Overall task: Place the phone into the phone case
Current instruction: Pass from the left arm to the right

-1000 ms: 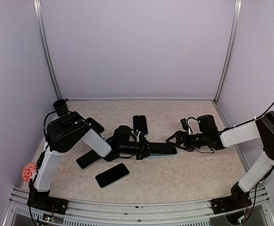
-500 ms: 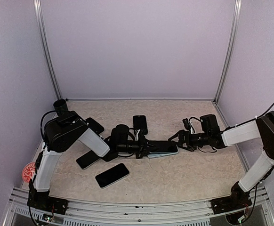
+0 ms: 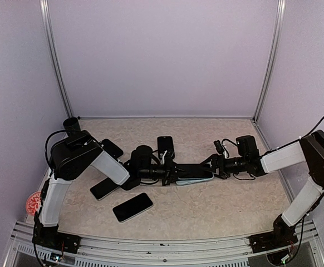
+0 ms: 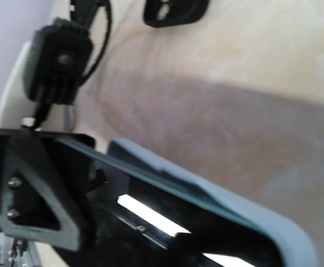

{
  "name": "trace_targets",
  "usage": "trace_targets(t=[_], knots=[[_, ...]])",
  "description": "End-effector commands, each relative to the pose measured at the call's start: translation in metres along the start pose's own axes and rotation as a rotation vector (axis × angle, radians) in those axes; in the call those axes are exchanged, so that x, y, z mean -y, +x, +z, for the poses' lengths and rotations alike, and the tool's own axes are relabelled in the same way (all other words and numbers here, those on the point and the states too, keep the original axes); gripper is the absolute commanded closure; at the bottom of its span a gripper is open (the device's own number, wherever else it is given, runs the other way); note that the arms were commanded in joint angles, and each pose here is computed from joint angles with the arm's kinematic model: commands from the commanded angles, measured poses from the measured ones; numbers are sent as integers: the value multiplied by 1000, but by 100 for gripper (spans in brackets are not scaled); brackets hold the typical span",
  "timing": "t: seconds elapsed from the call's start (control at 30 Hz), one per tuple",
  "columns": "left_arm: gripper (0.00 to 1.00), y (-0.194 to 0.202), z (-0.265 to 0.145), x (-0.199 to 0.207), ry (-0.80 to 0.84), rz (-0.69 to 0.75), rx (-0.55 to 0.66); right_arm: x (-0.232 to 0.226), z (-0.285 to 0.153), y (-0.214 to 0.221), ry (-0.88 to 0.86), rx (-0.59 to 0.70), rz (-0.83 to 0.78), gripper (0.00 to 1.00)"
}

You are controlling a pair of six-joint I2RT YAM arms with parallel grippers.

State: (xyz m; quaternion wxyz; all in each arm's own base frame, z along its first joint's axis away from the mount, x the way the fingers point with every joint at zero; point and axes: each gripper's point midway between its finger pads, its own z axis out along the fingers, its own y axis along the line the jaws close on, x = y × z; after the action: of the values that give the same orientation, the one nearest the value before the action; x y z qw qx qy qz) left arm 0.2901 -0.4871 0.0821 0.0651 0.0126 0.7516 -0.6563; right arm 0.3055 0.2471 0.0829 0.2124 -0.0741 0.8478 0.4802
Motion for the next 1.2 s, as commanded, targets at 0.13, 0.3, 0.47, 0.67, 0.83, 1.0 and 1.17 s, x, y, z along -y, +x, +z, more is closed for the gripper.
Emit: trace_targets(t=[0.13, 0.3, 0.47, 0.67, 0.83, 1.0, 1.17], knots=[[100, 1, 1, 66, 158, 137, -14, -16, 0, 2, -125, -9, 9, 19], [100, 4, 2, 69, 170, 143, -17, -19, 1, 7, -159, -20, 18, 27], [100, 6, 4, 68, 171, 145, -26, -20, 2, 11, -173, -31, 22, 35], [100, 8, 5, 67, 171, 144, -36, -21, 2, 13, -183, -38, 23, 47], [100, 10, 5, 64, 166, 143, -45, -20, 2, 15, -189, -43, 28, 58], [100, 12, 5, 63, 168, 143, -54, -24, 2, 15, -210, -46, 25, 66], [100, 12, 4, 61, 169, 140, -57, -30, 1, 14, -245, -47, 27, 73]])
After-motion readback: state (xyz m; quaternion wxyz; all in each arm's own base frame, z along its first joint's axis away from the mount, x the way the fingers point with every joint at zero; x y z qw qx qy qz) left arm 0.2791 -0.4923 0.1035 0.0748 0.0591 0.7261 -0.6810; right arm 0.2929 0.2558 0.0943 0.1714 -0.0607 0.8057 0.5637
